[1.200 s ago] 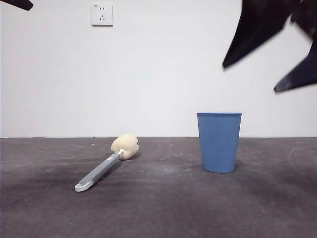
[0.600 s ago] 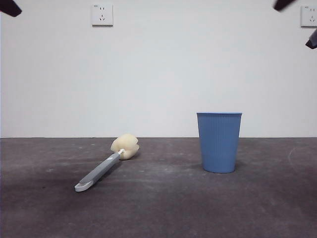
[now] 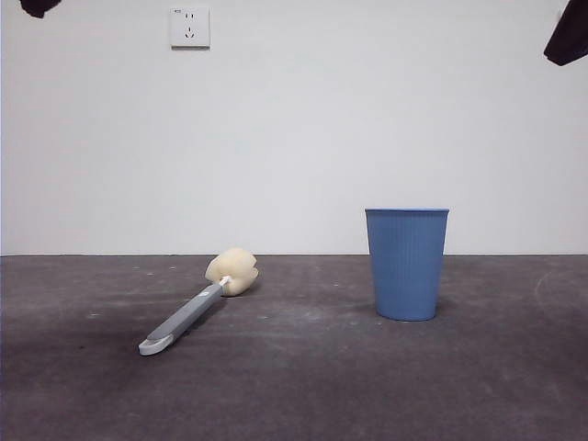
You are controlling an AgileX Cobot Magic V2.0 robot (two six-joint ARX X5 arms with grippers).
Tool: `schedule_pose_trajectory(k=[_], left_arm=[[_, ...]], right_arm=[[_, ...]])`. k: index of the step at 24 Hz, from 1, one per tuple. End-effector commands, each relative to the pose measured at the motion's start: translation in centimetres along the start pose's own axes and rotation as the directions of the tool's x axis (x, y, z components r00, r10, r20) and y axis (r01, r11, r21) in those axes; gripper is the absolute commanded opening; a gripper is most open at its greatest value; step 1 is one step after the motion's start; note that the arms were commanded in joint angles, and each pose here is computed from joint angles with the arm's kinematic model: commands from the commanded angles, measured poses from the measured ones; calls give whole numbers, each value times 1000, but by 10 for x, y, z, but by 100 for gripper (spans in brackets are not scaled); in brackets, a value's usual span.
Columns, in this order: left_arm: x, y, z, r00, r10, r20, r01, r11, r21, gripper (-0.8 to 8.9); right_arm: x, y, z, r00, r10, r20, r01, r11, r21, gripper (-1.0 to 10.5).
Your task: Pick up the cup brush,pick up the cup,insert the brush into the cup,clean the cup,put the cup brush back,put the cup back to the fixed position on the table
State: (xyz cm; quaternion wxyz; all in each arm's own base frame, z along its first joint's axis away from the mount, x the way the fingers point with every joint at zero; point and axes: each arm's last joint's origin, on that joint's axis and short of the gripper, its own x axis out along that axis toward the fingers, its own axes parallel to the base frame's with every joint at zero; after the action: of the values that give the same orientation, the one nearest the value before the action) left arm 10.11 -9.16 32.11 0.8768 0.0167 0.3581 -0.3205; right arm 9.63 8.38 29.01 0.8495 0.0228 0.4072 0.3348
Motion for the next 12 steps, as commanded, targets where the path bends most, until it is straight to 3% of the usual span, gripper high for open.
schedule_pose_trajectory(k=[1,4,7,9,12], left_arm=[[1,0,-1,1000,0,-4,0,1000,13,-3],[1,0,0,1000,4,6,-4,1000,24,-4],[-13,11,11,966,134,221,-155,984,83,-3],[-30,21,17,879,153,452,-217,972,93,-3],[-47,37,2,650,218,728,-335,942,17,-3]], right_arm=[[0,0,0,1000,-1,1,1,1000,4,1],[0,0,0,1000,-1,1,1,1000,4,1],[0,0,0,1000,-1,1,1,1000,4,1],[0,0,0,1000,-1,1,1,1000,4,1],[0,0,0,1000,-1,1,1,1000,4,1]])
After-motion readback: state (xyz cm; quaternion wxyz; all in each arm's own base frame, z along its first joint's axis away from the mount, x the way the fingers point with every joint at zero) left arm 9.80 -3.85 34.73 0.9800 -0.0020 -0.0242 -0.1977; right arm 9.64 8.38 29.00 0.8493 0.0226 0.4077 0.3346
